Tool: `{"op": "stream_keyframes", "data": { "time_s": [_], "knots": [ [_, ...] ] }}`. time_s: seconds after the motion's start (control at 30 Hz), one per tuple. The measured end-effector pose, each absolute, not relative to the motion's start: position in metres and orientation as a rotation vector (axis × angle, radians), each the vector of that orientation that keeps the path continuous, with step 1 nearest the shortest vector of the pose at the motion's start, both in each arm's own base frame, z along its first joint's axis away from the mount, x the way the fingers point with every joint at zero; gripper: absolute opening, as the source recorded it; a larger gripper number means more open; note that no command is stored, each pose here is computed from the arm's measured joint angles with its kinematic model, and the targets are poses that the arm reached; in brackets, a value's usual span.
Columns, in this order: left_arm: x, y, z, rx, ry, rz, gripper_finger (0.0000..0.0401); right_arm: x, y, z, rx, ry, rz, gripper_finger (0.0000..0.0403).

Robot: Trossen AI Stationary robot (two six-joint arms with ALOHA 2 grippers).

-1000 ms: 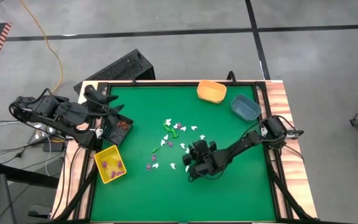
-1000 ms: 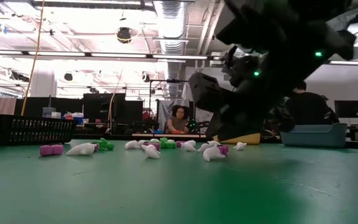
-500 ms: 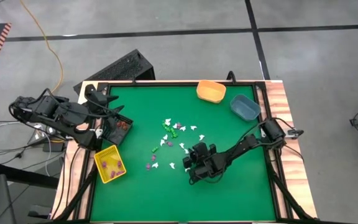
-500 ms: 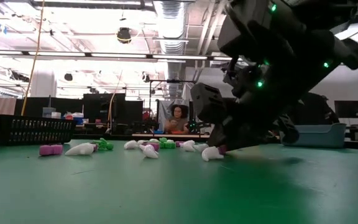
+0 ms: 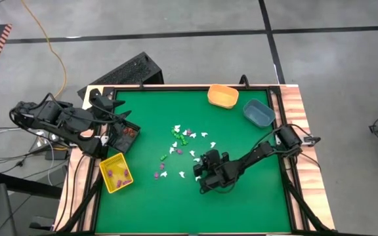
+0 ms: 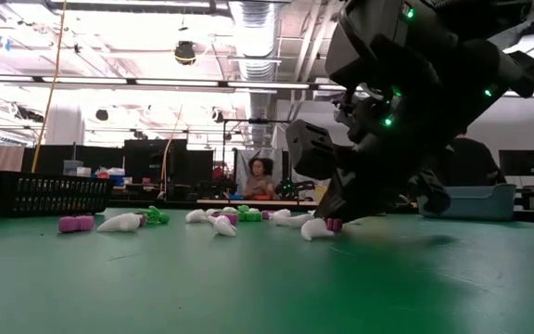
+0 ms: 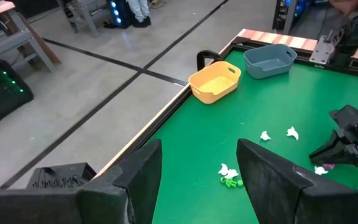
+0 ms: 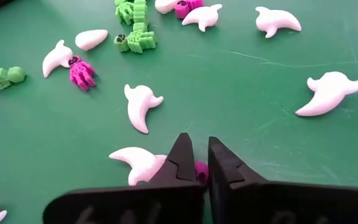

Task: Sort Halloween decoration
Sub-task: Put the pink skeleton toy into the yellow bin

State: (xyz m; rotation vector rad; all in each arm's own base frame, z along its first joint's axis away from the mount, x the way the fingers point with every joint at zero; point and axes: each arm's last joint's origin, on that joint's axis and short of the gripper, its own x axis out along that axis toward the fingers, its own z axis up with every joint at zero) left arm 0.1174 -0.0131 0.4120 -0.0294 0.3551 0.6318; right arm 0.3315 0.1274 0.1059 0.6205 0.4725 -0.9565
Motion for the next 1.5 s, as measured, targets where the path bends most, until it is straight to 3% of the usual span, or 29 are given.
{"op": "stream_keyframes", "data": {
  "time_s": [0.3, 0.67, 1.1, 1.5],
  "knots": [
    [0.117, -0.013, 0.412, -0.036, 0.352, 0.634, 0.0199, 0.339, 0.134, 0.133, 0.582, 0.537, -0.962, 0.0004],
    [0.117, -0.013, 0.412, -0.038, 0.349, 0.632, 0.0199, 0.344, 0.143, 0.188, 0.534, 0.463, -0.956, 0.0003],
    [0.093, -0.007, 0.419, -0.115, 0.302, 0.53, 0.0199, 0.408, 0.108, 0.226, 0.421, 0.36, -0.639, 0.0002],
    [0.053, 0.004, 0.425, -0.239, 0.188, 0.474, 0.0199, 0.443, 0.059, 0.244, 0.37, 0.17, -0.523, 0.0002]
  ]
}}
